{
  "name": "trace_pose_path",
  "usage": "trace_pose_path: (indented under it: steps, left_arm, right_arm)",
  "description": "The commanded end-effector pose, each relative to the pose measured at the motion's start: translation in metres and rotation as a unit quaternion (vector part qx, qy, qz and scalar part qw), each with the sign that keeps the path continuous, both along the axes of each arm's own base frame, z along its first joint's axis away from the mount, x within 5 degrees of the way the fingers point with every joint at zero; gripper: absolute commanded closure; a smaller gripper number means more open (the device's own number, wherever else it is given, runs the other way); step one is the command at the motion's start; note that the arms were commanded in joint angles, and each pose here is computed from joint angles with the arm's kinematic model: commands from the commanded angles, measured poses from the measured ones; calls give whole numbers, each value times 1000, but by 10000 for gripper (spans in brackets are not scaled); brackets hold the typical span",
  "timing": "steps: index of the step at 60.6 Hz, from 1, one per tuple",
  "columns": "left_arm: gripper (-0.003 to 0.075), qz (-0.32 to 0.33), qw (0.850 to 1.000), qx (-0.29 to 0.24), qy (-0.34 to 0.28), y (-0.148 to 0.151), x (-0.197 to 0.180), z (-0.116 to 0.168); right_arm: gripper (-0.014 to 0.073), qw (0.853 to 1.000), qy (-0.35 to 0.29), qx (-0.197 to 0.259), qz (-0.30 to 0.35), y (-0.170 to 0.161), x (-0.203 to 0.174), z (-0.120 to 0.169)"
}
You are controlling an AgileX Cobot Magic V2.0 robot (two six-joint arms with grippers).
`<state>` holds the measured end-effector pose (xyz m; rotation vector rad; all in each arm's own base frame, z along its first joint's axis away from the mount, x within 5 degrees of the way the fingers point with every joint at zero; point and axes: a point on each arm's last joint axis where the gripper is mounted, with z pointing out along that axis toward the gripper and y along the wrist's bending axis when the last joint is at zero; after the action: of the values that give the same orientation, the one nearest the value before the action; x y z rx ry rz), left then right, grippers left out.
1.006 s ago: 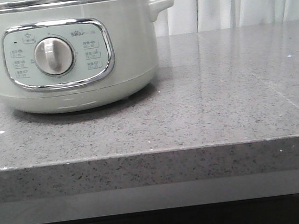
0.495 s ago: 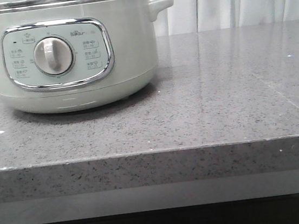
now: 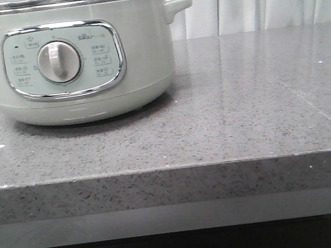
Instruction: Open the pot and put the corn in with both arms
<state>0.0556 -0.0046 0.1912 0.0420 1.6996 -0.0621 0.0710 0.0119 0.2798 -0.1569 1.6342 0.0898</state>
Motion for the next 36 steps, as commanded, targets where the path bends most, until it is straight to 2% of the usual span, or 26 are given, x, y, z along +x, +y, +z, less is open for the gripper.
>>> trace_pose_path:
  steps: [1, 12, 15, 30, 36]
  left_arm:
    - [739, 5, 999, -8, -49, 1, -1, 9]
    - [739, 5, 999, -8, -49, 1, -1, 9]
    - [739, 5, 999, -8, -49, 1, -1, 9]
    - [739, 5, 999, -8, -49, 1, -1, 9]
    - [739, 5, 999, -8, -49, 1, -1, 9]
  right_arm:
    - [653, 999, -54, 5, -6, -1, 0, 17]
    - [653, 998, -53, 27, -25, -4, 1, 6]
    - [653, 997, -55, 40, -41, -6, 0, -3]
    - [653, 996, -49, 33, -69, -11, -11, -74]
    - [653, 997, -31, 32, -64, -10, -15, -81]
